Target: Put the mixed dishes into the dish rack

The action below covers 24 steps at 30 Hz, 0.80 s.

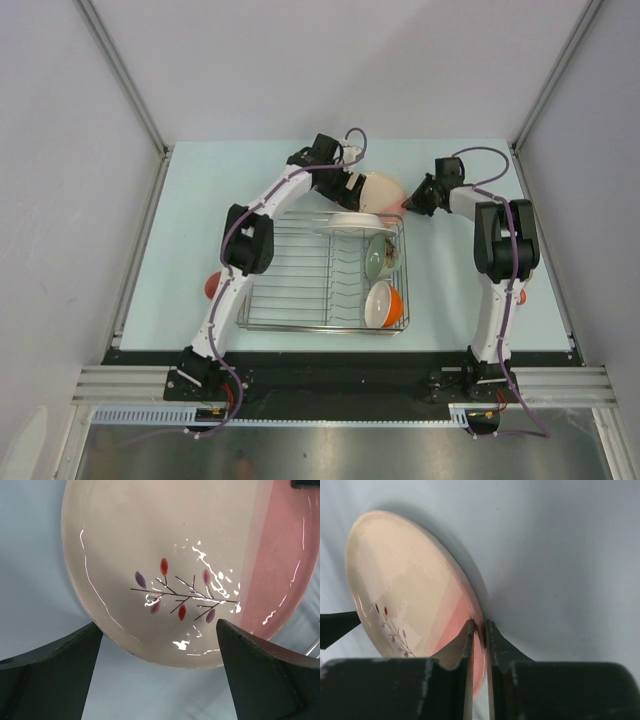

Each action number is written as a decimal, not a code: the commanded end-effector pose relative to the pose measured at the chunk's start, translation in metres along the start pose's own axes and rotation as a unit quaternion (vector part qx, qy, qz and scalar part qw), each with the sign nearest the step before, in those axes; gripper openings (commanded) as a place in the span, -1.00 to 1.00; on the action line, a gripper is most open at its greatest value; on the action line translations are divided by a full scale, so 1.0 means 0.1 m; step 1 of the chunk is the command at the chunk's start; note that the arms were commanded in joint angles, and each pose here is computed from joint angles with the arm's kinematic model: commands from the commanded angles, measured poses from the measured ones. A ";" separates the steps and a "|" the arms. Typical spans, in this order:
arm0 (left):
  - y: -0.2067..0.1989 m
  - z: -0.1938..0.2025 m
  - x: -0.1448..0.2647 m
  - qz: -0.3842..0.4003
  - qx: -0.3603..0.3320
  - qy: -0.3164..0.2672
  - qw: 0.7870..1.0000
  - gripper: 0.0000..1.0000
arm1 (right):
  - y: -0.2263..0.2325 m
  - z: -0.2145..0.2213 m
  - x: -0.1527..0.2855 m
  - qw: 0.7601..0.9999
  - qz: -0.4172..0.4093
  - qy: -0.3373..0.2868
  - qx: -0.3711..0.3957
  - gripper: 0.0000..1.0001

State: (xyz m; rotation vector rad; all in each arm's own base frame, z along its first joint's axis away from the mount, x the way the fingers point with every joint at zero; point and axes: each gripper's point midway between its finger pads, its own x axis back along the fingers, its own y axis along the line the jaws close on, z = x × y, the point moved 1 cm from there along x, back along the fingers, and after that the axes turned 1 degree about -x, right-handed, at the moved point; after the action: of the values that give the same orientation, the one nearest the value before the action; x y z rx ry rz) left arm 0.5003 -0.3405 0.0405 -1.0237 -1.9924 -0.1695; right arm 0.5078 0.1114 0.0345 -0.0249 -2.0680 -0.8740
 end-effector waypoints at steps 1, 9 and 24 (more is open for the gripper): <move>-0.84 0.30 -0.37 0.156 0.001 0.038 0.987 0.99 | 0.58 0.66 -0.07 0.987 -0.119 0.108 -0.018 -0.88; -0.96 0.35 -0.38 0.172 0.003 0.049 0.984 0.99 | 0.81 0.50 0.10 0.984 -0.161 0.073 -0.005 -1.00; -0.48 -0.57 1.21 0.258 0.171 -0.090 0.946 0.99 | 1.29 -0.28 0.92 0.963 -0.225 -0.091 0.119 -1.00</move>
State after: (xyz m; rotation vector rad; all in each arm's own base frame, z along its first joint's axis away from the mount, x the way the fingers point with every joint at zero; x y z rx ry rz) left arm 0.4809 -0.3187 0.0602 -1.0461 -1.8456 0.2012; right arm 0.4958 0.1186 0.0799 0.1423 -2.1946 -0.8088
